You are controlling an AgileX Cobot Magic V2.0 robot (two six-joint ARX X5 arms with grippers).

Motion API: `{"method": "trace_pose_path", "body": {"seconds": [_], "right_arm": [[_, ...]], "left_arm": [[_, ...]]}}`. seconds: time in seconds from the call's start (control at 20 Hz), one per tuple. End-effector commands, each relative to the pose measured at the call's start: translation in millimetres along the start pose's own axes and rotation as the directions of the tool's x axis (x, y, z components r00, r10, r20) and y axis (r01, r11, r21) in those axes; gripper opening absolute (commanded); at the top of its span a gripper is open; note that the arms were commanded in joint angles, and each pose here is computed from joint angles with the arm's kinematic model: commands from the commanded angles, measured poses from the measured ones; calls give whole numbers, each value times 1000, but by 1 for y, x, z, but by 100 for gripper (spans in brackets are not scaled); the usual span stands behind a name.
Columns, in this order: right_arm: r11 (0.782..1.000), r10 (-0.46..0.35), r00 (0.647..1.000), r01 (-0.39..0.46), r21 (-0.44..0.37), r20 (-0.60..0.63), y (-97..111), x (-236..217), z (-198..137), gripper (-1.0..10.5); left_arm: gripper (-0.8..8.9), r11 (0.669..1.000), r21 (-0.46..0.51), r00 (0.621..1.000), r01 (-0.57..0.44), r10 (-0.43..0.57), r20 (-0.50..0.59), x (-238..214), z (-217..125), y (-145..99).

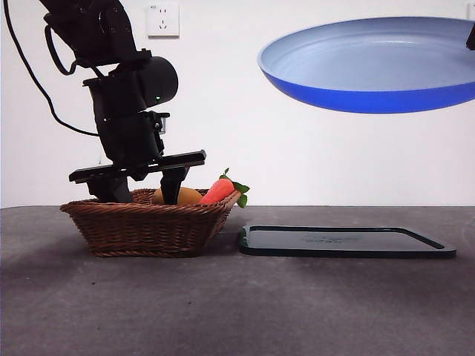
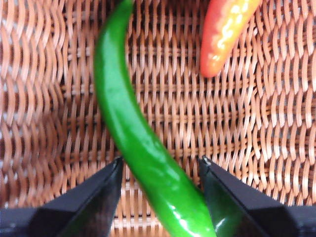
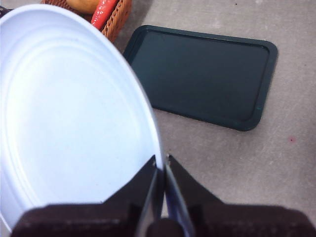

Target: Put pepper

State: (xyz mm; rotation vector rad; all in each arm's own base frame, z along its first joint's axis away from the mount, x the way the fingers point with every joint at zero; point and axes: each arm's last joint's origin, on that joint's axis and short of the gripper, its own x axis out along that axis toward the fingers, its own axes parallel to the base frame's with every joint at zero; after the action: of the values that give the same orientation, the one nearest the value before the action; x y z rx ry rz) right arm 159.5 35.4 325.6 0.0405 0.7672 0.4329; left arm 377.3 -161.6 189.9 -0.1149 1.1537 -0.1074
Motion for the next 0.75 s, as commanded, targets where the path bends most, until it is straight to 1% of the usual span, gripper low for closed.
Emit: {"method": "trace_pose_path", "body": {"seconds": [0.05,0.2,0.3,0.4,0.65,0.75], "right_arm": [[1000,6,1000,-6,-4,27,2,-3,6,6],[1000,6,1000,-6,-6,27,2,-3,6,6],[1000,5,1000,-5,-7,28,2,-3,6,6],[1000,5,1000,-5,-7,28,1,-3,6,6],[1000,4,1000,-4,-8,28,1,-3,6,6],[1000,4,1000,-3,-15,28,1,-3,6,6]], "left_arm": [[207,1000,-16,1000,1,-1,-11,5,1,-4],[125,1000,-17,1000,5,-5,-12,5,1,-4],[98,999,-51,1000,7,-7,-11,5,2,-4],[97,996,-90,1000,5,-7,-13,5,1,-4],[96,993,-98,998,60,-62,-17,3,3,-6],[70,993,-103,998,64,-65,-7,-2,3,-6]]}}
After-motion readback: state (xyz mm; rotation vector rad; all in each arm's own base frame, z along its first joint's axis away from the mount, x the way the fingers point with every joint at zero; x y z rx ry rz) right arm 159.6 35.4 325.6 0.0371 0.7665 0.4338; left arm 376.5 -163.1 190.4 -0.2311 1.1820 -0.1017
